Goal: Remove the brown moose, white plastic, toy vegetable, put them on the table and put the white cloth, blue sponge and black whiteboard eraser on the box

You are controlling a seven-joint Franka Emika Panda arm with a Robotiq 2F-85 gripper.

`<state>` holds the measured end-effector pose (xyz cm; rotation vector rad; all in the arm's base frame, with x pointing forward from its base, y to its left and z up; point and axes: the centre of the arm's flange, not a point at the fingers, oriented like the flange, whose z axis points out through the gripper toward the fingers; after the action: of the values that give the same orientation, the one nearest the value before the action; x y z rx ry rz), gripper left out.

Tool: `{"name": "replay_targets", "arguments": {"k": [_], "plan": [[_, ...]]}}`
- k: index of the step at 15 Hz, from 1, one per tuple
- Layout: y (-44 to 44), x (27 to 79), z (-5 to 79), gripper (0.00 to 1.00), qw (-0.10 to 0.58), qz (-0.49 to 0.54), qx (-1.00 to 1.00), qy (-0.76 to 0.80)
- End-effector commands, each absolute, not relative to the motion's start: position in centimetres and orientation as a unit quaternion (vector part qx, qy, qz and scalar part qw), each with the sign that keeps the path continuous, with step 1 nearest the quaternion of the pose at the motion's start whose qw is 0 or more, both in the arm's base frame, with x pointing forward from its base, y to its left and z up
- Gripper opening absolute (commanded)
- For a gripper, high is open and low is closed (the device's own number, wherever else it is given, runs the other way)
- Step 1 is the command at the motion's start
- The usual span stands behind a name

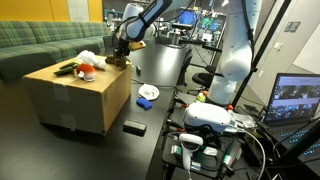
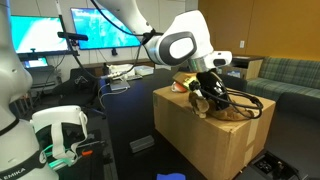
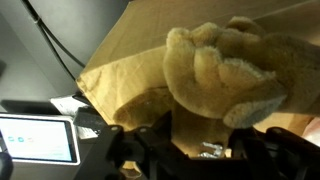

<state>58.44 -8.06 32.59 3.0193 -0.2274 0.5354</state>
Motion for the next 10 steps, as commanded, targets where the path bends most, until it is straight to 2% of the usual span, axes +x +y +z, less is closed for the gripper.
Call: {"name": "replay_targets", "arguments": {"k": [1, 3, 4, 5, 6, 10], "plan": [[-8.8, 58.9, 33.6, 0.13, 0.038, 0.179, 0.98, -0.077], [-9.5, 58.3, 34.4, 0.03, 0.042, 0.187, 0.978, -0.084], [-10.0, 58.0, 34.8, 0.01, 0.044, 0.191, 0.977, -0.089], [-10.9, 57.5, 35.5, 0.0, 0.046, 0.195, 0.975, -0.097], [-11.7, 57.0, 35.8, 0.04, 0.048, 0.198, 0.973, -0.105], [-16.4, 54.7, 37.3, 0.03, 0.058, 0.209, 0.964, -0.151]]}}
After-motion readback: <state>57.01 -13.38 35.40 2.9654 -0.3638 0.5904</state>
